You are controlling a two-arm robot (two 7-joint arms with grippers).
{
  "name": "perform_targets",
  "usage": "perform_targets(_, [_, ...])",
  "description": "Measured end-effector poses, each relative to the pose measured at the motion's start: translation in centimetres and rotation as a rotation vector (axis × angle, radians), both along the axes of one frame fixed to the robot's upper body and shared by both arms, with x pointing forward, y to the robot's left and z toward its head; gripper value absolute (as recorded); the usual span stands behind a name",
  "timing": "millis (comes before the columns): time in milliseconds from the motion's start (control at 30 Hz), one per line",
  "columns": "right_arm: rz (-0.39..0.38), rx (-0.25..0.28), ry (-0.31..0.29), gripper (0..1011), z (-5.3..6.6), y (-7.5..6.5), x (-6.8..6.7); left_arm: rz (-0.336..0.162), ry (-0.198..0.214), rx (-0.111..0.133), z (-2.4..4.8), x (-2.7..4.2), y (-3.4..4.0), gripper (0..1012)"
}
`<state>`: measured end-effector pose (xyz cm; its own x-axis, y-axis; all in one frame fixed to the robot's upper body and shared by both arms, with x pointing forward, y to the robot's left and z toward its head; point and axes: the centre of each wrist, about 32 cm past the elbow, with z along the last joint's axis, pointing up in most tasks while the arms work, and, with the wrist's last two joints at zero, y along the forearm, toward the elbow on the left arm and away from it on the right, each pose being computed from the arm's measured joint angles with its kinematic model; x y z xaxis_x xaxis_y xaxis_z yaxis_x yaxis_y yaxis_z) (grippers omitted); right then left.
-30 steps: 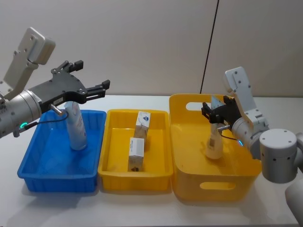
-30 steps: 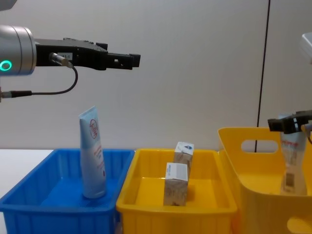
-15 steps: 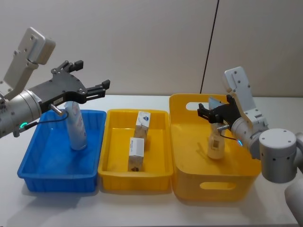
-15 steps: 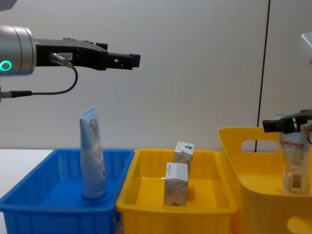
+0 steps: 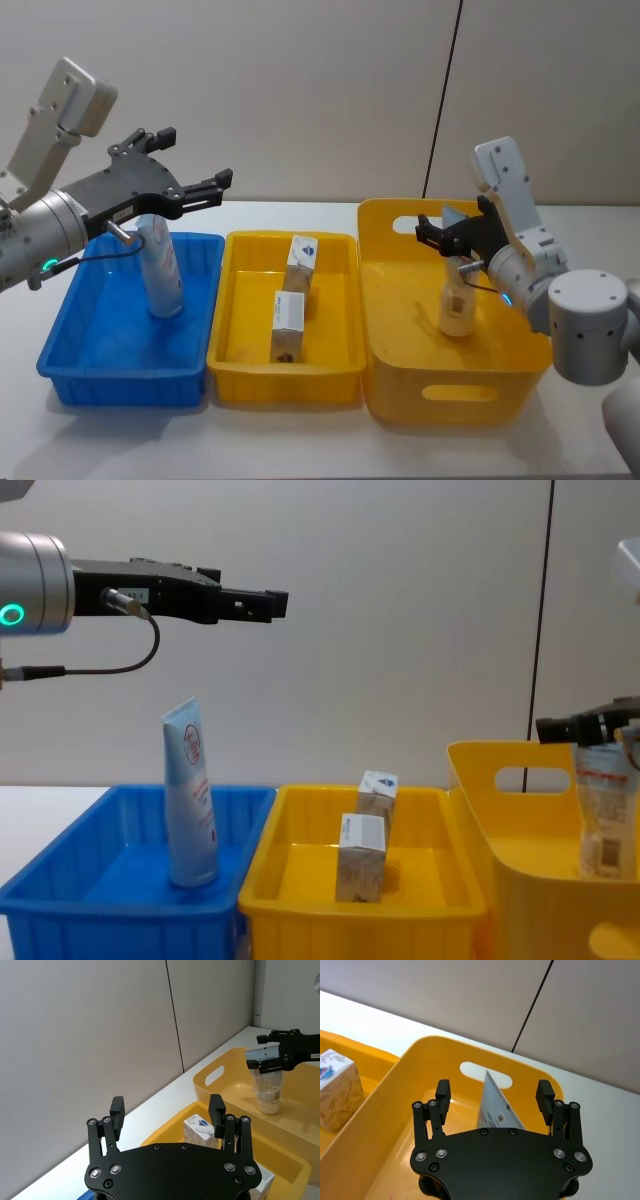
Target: Bimanual collaborative sorting of washing and personal care products
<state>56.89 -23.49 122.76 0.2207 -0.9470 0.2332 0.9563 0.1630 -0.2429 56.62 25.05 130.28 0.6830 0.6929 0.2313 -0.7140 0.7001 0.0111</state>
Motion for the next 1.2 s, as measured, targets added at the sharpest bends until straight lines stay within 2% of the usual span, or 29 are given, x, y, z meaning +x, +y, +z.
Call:
perform_targets(333, [0.040,0.006,-0.045,1000,1.1,0.1,-0.5,0.000,0.000,0.000,0.00,0.00,0.00,1001])
perform_targets(633, [0.103,0.001,-0.055,1000,2.2,0.3,-1.1,0.000,0.000,0.000,0.00,0.00,0.00,1001])
perform_targets(900, [0.186,-0.006,-0.038,1000,3.5,0.6,-1.8,0.000,0.000,0.000,0.00,0.00,0.00,1001])
perform_targets(1200, [0.291,-0.006,0.017,1000,5.1,1.2,-2.4,0.000,0.000,0.000,0.00,0.00,0.00,1001])
